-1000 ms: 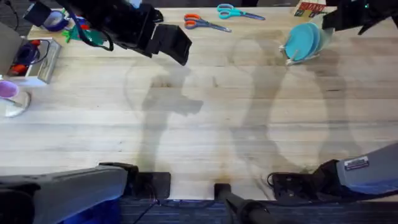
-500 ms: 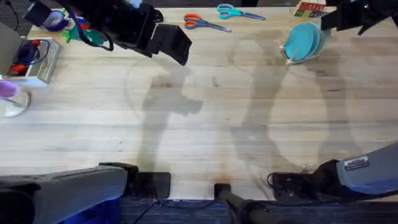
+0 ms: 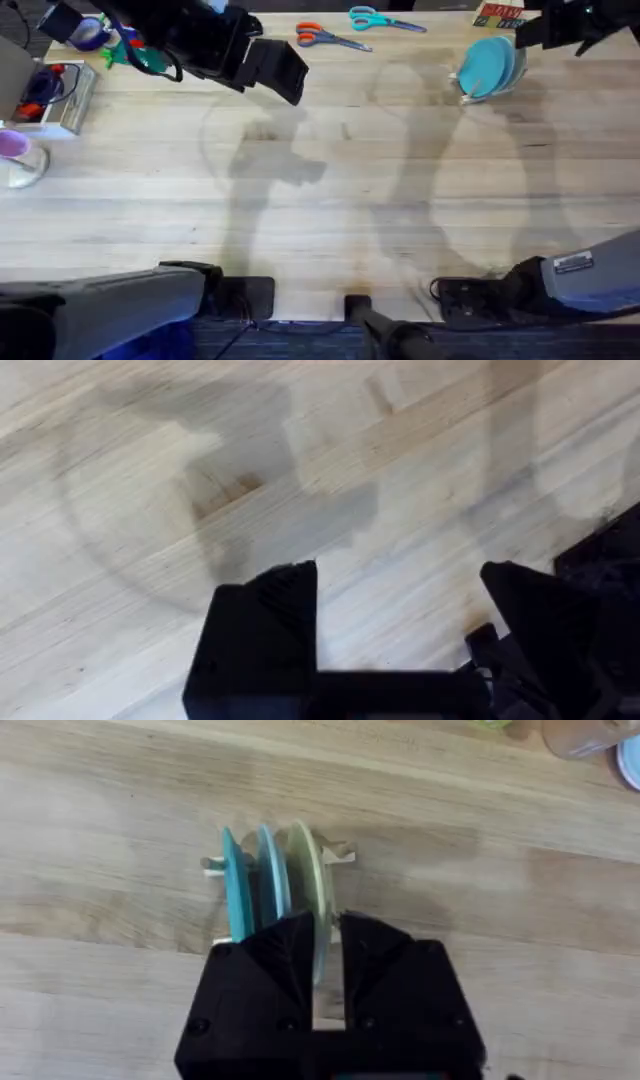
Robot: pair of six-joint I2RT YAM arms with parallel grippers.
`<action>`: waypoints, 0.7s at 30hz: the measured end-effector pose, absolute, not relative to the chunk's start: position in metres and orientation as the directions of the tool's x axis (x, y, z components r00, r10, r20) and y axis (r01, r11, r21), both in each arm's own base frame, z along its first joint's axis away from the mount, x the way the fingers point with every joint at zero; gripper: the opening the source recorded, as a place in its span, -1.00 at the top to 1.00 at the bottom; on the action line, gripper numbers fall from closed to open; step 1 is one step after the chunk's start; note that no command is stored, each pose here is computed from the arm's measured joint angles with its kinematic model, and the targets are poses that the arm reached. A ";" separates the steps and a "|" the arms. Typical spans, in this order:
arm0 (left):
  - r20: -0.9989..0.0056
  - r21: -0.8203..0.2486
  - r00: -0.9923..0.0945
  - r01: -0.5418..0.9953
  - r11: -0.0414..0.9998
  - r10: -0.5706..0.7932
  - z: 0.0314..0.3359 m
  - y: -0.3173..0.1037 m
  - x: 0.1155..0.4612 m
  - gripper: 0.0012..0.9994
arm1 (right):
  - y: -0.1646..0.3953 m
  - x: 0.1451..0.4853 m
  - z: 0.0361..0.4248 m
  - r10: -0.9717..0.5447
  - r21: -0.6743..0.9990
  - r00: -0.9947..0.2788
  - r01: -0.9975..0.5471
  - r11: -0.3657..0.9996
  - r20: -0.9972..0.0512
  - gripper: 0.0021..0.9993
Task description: Pick up the plates from the table one by one and place each into a slot on the dish rack.
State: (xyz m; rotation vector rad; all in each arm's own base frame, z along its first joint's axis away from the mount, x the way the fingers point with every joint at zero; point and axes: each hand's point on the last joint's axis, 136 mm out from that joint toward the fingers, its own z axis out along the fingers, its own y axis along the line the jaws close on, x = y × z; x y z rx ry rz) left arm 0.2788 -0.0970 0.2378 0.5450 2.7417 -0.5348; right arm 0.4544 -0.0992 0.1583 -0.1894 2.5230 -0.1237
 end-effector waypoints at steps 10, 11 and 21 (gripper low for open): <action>-0.351 -0.299 -0.885 0.416 0.859 0.306 0.238 -0.097 0.279 -0.99 | -0.092 0.426 0.233 -0.180 -0.173 -0.735 -0.087 0.981 -0.654 -0.86; -0.351 -0.299 -0.885 0.416 0.859 0.306 0.238 -0.097 0.279 -0.99 | -0.091 0.422 0.237 -0.182 -0.176 -0.733 -0.087 0.981 -0.655 -0.95; -0.351 -0.299 -0.885 0.416 0.859 0.306 0.238 -0.097 0.279 -0.99 | -0.070 0.368 0.292 -0.204 -0.196 -0.689 -0.091 0.976 -0.696 -0.99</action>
